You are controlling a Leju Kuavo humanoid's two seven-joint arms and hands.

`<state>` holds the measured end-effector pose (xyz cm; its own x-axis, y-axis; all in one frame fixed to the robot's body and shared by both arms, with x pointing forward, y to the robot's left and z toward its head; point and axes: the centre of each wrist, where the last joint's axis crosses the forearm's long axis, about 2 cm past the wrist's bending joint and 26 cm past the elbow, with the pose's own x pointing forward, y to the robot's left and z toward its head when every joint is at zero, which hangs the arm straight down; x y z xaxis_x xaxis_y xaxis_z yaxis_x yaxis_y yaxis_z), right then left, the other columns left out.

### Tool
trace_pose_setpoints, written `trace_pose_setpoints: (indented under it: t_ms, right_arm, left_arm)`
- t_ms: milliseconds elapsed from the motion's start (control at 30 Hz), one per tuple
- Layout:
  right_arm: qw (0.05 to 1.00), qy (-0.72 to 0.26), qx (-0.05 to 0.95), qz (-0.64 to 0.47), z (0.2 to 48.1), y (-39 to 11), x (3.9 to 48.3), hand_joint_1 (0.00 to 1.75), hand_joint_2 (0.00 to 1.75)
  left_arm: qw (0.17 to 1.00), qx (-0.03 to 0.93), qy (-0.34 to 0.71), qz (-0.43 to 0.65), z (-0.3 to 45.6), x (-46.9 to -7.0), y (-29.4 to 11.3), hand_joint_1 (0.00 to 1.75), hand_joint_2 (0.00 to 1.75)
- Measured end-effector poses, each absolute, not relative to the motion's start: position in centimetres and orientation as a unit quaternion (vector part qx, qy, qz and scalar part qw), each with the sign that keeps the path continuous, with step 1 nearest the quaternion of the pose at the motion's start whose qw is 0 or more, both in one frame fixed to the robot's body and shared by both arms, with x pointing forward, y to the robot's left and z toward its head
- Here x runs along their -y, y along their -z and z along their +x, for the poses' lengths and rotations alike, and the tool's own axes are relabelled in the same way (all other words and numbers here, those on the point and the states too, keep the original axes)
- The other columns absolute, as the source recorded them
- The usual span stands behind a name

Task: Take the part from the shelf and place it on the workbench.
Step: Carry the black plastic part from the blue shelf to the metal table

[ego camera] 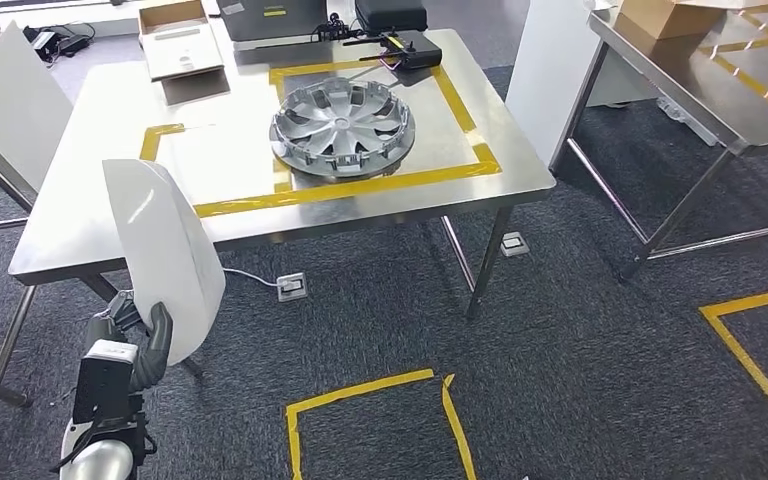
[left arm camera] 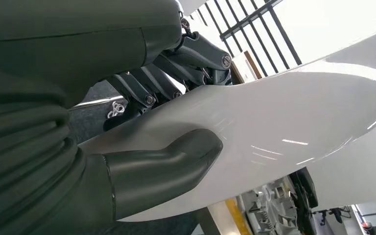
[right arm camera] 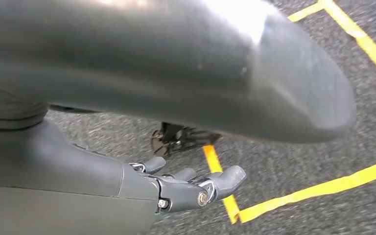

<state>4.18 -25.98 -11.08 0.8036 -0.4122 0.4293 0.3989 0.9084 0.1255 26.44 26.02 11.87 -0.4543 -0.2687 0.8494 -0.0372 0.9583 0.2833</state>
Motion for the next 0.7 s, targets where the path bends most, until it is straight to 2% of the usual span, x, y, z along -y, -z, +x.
trace_pose_setpoints:
  t_ms: [700]
  right_arm:
    - [0.947, 0.226, 0.229, 0.014, 4.26, 11.08, 26.13, 0.00, 0.00]
  left_arm:
    - [0.516, 0.845, 0.106, 0.089, 26.38, -25.73, -11.81, 1.75, 1.75]
